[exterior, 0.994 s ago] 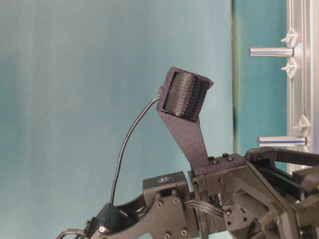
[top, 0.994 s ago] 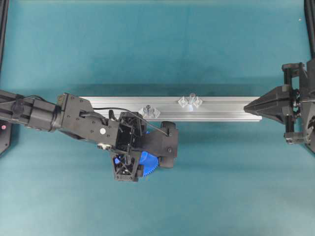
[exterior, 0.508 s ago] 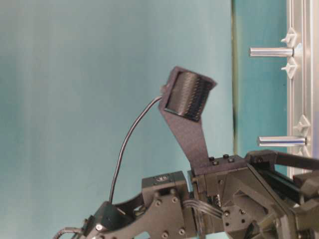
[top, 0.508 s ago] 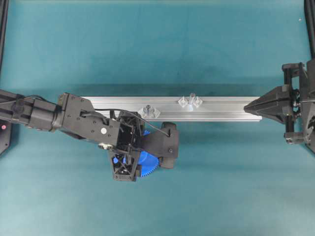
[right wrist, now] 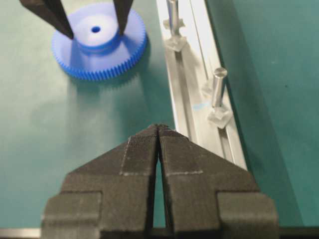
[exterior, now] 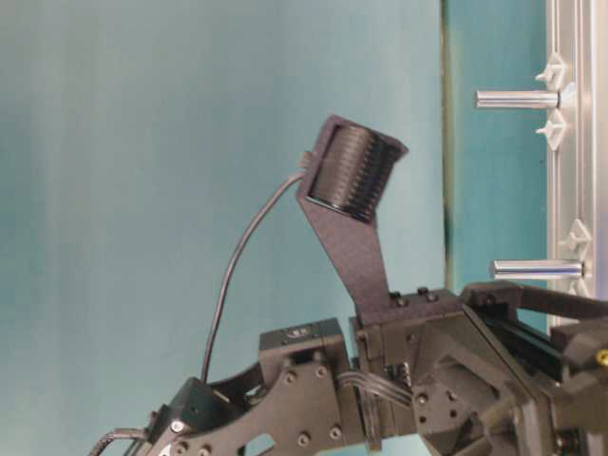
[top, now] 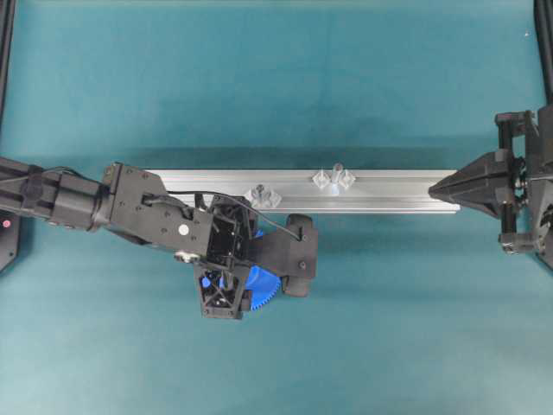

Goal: Find the location of the shaft and insert the large gear.

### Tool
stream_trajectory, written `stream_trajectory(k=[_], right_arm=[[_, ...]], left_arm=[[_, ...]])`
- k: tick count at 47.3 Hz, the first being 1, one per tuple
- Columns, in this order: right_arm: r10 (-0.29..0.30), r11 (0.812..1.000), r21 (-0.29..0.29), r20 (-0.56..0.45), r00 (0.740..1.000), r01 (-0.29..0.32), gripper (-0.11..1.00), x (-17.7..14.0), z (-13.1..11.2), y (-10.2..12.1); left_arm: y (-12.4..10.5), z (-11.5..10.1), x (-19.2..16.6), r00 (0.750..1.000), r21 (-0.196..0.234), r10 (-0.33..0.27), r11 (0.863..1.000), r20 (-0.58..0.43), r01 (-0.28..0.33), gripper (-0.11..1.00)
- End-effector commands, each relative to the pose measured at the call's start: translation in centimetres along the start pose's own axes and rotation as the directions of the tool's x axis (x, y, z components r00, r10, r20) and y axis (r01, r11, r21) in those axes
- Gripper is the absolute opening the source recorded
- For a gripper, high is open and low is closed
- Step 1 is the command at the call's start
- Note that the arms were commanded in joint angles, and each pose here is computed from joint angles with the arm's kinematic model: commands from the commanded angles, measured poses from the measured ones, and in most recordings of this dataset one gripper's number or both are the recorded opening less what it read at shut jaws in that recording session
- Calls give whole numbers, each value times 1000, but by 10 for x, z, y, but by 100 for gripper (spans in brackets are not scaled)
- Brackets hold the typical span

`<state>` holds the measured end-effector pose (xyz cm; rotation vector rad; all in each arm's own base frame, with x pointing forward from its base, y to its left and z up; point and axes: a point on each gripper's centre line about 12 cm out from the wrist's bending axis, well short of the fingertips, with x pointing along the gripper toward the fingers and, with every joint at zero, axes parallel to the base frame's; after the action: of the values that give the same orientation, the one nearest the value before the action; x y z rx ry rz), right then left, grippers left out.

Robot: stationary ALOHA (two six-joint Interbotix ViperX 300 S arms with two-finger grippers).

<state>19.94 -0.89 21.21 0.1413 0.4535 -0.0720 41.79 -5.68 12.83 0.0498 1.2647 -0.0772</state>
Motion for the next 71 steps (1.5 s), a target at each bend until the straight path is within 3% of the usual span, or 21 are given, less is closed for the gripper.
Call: stream_trajectory(k=[1,43,51,56,71], right_arm=[[0,1000,13,11,1000,0,3,0,4,0],[0,1000,13,14,1000,-1,3,0,4,0],[0,1000,13,14,1000,-1,3,0,4,0],[0,1000,13,14,1000,-1,3,0,4,0],[0,1000,13,12,1000,0,3,0,4,0]], left_arm=[[0,11,-15,999,0,0,1000,54,0,93],[1,-3,2,1000,-10,2,1000,0,-2,92],[1,-3,2,1000,-7,2,1000,-1,-2,86],[1,-4,1,1000,-2,3,1000,-9,-3,72],[1,-3,-2,1000,5,3,1000,-1,-3,72]])
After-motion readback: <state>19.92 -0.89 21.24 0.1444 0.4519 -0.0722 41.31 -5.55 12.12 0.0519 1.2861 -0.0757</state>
